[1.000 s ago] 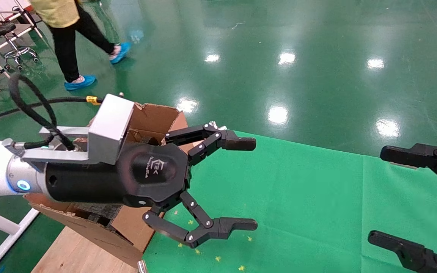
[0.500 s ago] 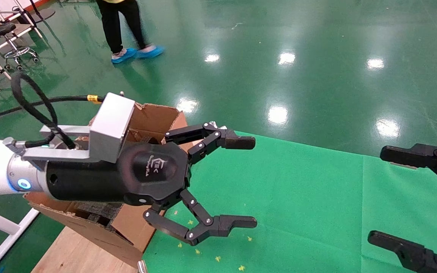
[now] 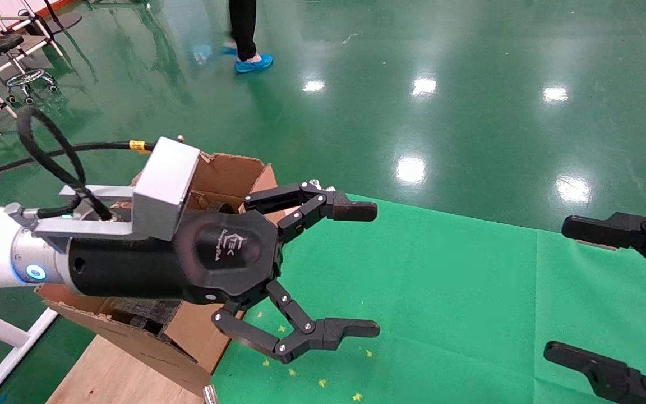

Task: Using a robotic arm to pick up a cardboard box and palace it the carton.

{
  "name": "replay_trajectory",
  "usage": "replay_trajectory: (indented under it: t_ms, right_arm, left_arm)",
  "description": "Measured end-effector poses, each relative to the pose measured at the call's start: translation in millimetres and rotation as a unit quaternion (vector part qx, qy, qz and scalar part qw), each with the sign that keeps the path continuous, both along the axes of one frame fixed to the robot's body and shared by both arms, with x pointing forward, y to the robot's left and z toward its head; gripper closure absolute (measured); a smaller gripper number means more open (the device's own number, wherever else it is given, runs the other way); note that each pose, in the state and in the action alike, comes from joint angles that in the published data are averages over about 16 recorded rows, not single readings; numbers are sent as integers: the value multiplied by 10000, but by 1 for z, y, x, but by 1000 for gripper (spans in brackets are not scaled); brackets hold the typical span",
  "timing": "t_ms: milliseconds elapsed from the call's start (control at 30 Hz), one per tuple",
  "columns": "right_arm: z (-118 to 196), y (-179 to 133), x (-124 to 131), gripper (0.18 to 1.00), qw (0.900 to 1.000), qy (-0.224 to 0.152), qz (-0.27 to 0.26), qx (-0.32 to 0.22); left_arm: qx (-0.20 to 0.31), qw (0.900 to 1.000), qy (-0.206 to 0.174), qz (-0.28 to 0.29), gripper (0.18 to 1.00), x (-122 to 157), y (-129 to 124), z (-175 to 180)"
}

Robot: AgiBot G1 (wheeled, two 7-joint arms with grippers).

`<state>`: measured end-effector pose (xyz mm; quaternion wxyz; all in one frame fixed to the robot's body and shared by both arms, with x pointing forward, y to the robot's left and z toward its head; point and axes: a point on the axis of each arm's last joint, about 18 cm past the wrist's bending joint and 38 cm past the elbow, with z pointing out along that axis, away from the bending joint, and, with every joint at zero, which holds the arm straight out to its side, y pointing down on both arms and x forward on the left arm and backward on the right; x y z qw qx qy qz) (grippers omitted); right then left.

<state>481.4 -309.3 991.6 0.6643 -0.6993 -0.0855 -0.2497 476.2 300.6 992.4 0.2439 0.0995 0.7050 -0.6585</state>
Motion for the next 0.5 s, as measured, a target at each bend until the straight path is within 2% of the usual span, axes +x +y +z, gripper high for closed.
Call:
replay_trajectory:
  t_ms: [500]
  right_arm:
    - [0,0,0,178,10000,0,0,0]
  left_arm:
    - [2,10000,3,4,183,0,0,0]
